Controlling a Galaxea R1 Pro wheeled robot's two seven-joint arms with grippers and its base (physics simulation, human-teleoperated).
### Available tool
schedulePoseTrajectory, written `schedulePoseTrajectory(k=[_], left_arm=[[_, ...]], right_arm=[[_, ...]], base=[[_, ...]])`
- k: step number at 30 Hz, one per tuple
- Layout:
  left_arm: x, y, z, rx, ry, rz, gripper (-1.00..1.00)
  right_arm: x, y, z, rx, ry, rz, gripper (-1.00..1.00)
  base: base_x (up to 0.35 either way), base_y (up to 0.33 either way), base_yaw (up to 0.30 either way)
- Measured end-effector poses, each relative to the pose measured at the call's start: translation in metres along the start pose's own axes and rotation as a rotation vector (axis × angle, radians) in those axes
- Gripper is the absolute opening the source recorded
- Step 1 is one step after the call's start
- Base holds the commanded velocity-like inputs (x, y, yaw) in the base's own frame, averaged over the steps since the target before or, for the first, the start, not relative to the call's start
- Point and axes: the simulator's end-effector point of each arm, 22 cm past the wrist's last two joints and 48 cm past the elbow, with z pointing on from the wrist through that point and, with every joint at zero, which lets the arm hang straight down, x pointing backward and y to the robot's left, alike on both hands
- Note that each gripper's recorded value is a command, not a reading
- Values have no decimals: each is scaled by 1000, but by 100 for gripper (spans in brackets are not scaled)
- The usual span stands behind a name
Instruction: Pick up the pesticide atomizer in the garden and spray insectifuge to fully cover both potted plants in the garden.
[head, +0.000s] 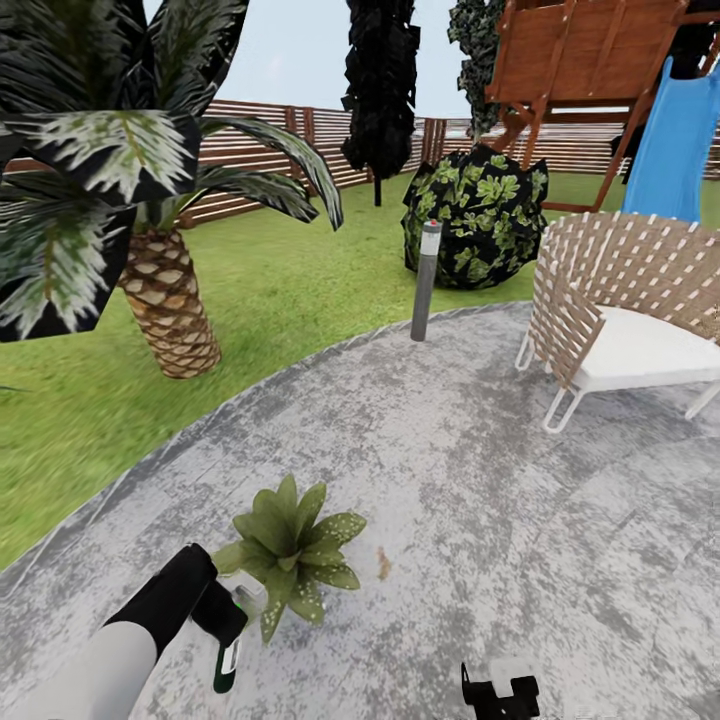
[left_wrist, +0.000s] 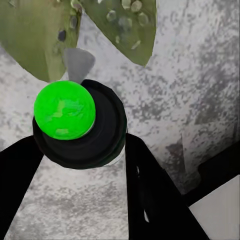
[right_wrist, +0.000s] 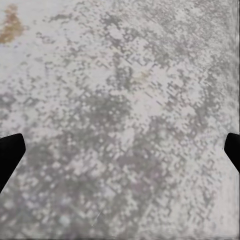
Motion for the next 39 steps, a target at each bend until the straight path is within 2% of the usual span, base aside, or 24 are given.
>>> schedulePoseTrajectory(k=[2, 8, 18, 31, 33, 34, 39], left_arm=[[-8, 4, -6, -15, -22, 5, -100], [-11, 5, -9, -18, -31, 4, -100], [13, 28, -11, -44, 4, -33, -100], [2, 24, -14, -43, -6, -17, -100], [-3, 20, -14, -58, 11, 32, -100], [-3, 17, -12, -71, 36, 73, -100], [0, 16, -12, -75, 48, 81, -100]], right_arm=[[0, 0, 0, 0, -1, 0, 100], [-1, 0, 0, -1, -1, 0, 100], [-1, 0, 0, 0, -1, 0, 100], [-1, 0, 0, 0, -1, -1, 100], [-1, 0, 0, 0, -1, 0, 100], [0, 0, 0, -1, -1, -1, 100], [-1, 0, 0, -1, -1, 0, 100]], base=[[0, 0, -148], [0, 0, -18], [0, 0, 0], [0, 0, 0], [-119, 0, 0], [-287, 0, 0], [-172, 0, 0]])
